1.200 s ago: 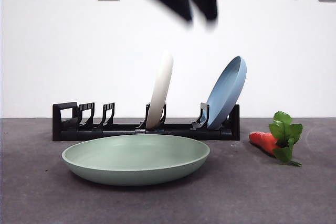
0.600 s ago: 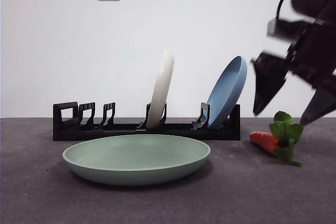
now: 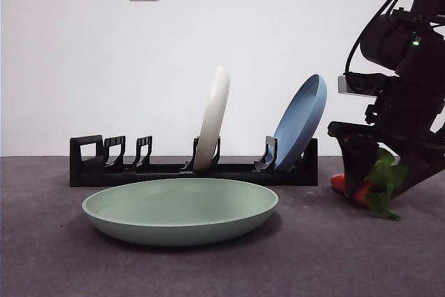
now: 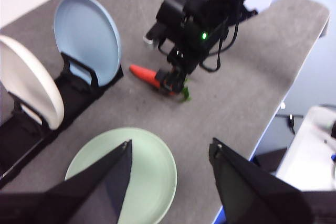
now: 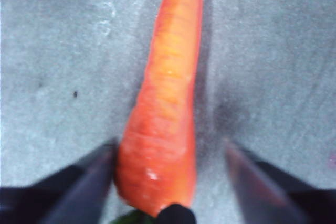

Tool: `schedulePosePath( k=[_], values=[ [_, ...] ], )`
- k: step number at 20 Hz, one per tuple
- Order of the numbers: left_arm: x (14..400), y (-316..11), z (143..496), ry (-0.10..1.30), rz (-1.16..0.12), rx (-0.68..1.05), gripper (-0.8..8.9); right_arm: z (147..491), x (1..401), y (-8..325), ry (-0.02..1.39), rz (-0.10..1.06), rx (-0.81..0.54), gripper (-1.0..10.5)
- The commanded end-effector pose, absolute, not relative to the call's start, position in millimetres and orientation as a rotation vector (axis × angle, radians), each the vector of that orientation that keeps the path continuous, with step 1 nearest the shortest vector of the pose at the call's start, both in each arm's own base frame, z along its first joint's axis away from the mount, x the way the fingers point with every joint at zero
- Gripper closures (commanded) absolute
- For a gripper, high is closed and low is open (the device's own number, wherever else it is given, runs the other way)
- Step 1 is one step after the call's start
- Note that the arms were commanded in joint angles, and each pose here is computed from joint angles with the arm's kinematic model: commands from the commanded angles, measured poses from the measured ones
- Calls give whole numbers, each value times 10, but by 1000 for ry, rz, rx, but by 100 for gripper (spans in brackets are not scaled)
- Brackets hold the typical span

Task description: Take the green plate from the plate rack,put the plate on the table,take the carrot from the table,put the carrot in the plate

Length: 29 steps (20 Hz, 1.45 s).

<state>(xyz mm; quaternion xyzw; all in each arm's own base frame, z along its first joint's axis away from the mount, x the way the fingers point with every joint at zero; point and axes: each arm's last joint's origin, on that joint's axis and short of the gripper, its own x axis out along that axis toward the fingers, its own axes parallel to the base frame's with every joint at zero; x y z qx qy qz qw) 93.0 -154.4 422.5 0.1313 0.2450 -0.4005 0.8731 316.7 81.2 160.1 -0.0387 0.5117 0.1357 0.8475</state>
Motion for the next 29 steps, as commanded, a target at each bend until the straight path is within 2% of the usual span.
schedulePosePath(
  k=[1,3,8,11,14,17,23,29],
  values=[
    [917,-1536,4196,543,-833,284,561,1577,3178,820,1084,283,-74,845],
    [908,-1520,4170,571,-828,303,561,1577,3177,819,1085,283,-74,947],
    [882,-1472,4103,646,-815,357,561,1664,3129,808,1086,283,-74,963],
    [865,-1441,4066,689,-805,390,562,2022,2956,811,1024,307,-72,963],
    [860,-1431,4054,702,-802,400,561,2429,2676,866,944,405,-32,963],
    [859,-1431,4054,701,-803,403,561,2649,2425,1048,895,506,-30,963],
    [858,-1428,4051,705,-803,405,561,2517,2290,1721,871,708,-77,963],
    [857,-1428,4051,706,-803,405,562,1936,2415,2294,902,800,-112,963]
  ],
)
